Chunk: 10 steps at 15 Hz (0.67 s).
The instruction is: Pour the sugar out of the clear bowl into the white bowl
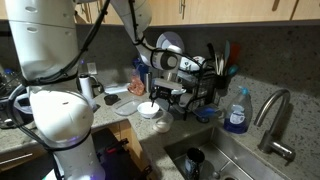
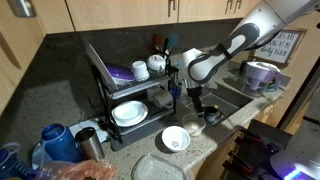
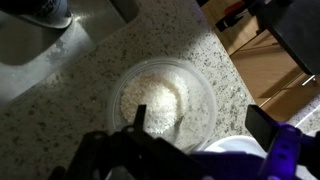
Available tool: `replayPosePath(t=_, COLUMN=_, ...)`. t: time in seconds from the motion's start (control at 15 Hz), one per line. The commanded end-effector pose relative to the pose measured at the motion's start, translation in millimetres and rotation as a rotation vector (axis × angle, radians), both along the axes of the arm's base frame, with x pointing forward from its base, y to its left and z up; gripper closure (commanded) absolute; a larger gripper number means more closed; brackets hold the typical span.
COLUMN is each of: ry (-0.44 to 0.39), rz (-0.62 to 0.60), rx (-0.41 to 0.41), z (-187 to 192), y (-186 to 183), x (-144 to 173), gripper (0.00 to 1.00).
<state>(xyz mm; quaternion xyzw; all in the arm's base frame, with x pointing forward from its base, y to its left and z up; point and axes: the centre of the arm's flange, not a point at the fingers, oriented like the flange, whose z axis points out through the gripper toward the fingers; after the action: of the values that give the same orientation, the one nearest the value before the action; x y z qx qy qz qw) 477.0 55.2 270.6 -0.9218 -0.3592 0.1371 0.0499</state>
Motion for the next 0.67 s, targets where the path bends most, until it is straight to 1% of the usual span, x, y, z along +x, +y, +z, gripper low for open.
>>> replayPosePath(t=0.0, ry=0.025, rz=0.110, rx=0.137, z=-9.0, y=-10.3, x=19.2, gripper=0.00)
replayPosePath(t=0.13, ry=0.034, rz=0.156, rx=0.207, z=-14.7, y=-15.7, x=25.0, gripper=0.00)
replayPosePath(t=0.33, ry=0.042, rz=0.202, rx=0.255, z=-19.0, y=-23.9, x=33.7, gripper=0.00)
replayPosePath(t=0.47, ry=0.038, rz=0.227, rx=0.260, z=-22.4, y=-23.9, x=36.3, gripper=0.00)
replayPosePath(t=0.6, ry=0.028, rz=0.241, rx=0.242, z=-27.6, y=-19.1, x=35.8, gripper=0.00)
